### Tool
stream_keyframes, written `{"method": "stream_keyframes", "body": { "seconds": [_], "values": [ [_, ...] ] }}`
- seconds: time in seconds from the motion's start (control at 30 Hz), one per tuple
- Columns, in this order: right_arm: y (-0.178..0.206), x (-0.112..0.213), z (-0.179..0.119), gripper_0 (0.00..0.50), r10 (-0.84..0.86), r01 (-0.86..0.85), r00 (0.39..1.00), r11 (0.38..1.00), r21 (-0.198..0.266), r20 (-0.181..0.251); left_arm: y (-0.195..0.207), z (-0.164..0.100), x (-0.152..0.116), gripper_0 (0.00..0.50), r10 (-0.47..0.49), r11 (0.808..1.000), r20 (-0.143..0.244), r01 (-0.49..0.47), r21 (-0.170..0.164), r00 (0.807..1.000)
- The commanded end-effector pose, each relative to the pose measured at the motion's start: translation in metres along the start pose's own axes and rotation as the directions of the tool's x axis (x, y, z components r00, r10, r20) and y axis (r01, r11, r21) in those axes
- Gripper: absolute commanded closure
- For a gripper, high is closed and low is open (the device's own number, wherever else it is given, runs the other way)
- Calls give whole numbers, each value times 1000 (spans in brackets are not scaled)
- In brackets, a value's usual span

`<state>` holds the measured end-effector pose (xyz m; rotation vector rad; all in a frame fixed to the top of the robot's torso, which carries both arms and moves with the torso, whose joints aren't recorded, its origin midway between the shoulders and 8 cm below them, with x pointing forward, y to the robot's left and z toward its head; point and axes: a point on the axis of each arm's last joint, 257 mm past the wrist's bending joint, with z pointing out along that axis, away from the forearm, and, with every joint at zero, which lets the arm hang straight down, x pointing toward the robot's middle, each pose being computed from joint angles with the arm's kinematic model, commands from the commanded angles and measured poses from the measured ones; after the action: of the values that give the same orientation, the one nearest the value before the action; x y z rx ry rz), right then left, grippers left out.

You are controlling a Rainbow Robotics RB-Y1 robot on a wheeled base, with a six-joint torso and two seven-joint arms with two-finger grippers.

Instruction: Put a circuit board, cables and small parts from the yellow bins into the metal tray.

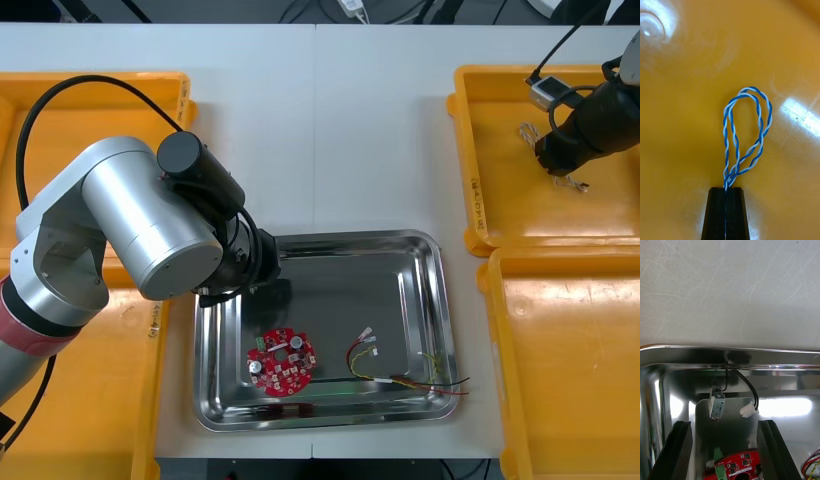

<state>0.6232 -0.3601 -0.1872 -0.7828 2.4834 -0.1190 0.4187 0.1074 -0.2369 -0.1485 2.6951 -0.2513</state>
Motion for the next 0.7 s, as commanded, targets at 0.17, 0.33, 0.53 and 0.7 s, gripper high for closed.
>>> {"method": "stream_keyframes", "body": {
  "seconds": [0.17, 0.33, 0.53, 0.7],
  "values": [
    [-4, -30, -58, 500, -108, 108, 994, 994, 27, 16, -12, -34, -26, 0, -22, 999, 44, 20, 44, 999],
    [-3, -32, -94, 500, -132, 131, 991, 991, 23, 5, -7, -56, -40, 0, 4, 1000, 38, -5, 30, 999],
    [3, -32, -128, 500, -160, 160, 987, 987, 26, -9, 9, -82, -62, 0, 61, 998, 58, -62, 10, 996],
    [12, -30, -146, 500, -187, 188, 982, 982, 18, -27, 27, -98, -79, 0, 102, 995, 39, -103, 8, 994]
  ]
}}
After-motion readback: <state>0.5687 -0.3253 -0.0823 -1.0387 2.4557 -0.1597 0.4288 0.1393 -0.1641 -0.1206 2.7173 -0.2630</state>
